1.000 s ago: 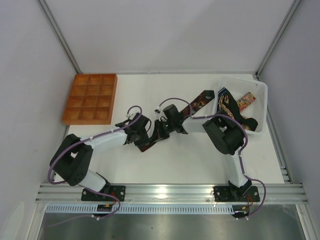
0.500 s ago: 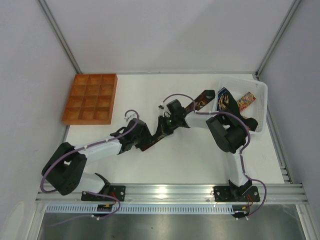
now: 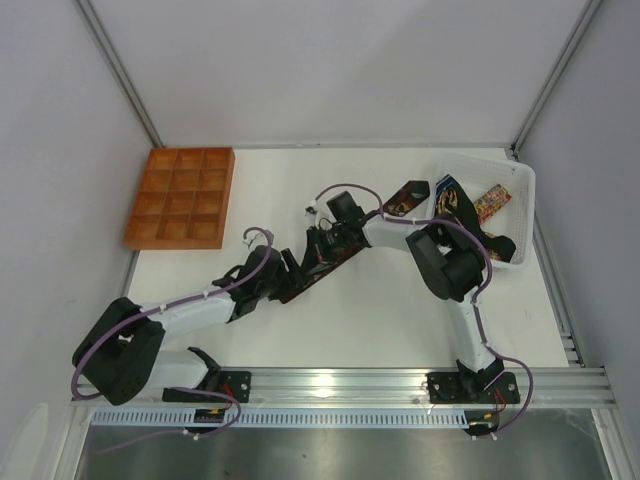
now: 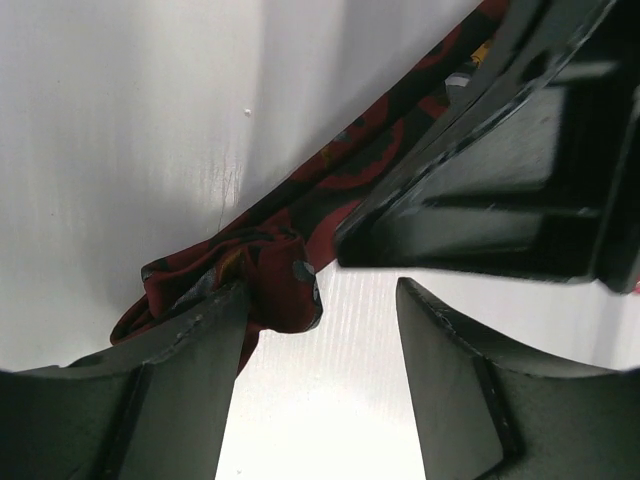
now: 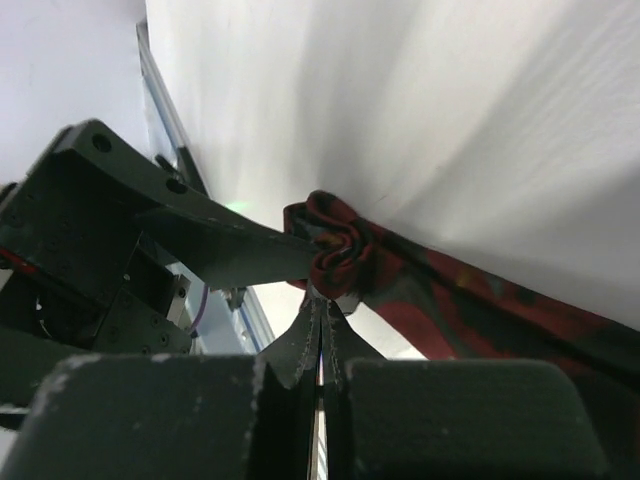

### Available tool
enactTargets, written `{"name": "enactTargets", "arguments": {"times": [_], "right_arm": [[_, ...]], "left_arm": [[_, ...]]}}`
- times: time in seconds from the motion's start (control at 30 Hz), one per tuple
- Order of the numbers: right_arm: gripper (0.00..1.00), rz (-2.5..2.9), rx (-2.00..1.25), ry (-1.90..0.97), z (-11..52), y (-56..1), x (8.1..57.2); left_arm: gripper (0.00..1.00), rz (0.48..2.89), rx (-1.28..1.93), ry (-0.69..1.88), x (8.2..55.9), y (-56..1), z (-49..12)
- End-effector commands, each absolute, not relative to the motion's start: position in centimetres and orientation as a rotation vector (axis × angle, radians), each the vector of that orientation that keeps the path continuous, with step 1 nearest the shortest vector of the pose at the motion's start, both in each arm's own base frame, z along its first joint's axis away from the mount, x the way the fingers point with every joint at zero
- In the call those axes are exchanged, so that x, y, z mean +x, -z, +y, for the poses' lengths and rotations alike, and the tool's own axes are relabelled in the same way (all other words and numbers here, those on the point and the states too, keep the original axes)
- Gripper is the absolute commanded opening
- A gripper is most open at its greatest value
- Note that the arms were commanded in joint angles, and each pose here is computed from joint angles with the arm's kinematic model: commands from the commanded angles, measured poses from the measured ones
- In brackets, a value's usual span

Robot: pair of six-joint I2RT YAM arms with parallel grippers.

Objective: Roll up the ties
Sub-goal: Roll the tie

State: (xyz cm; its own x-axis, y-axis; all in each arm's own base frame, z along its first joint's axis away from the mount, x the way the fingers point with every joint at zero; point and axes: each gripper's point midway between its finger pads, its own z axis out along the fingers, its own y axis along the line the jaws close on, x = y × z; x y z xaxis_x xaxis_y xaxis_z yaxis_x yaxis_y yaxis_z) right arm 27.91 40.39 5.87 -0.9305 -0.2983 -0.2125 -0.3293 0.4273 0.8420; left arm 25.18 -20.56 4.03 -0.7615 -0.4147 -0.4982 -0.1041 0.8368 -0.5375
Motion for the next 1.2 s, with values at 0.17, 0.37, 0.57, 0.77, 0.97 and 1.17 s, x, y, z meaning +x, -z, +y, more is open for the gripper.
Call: {"name": "enactTargets", "arguments": {"times": [0.17, 0.37, 0.57, 0.77, 0.97, 1.17], "right_arm": [[0.0, 2.563, -0.665, -1.745, 42.2, -8.4, 26.5], [0.0, 2.553, -0.725, -1.744, 42.6, -8.8, 25.6], [0.0, 2.633, -0.772, -1.708, 42.9, -6.9, 24.2], [0.0, 2.667, -0.723, -1.683, 42.5, -5.0, 24.9], [0.0, 2.71, -0.688, -1.601, 41.5, -2.5, 25.5], [0.0, 2.695, -0.701, -1.495, 40.8, -1.0, 26.7]], "left_arm": [[0.69, 2.511, -0.326, 0.54, 22.3, -0.7, -18.6], [0.68, 2.519, -0.317, 0.544, 22.2, -0.5, -18.7], [0.68, 2.514, -0.307, 0.546, 22.5, -0.7, -18.9], [0.68, 2.511, -0.304, 0.542, 22.6, -1.0, -18.8], [0.68, 2.501, -0.299, 0.542, 22.7, -1.5, -18.8], [0.72, 2.485, -0.257, 0.585, 22.6, -3.1, -19.2]]}}
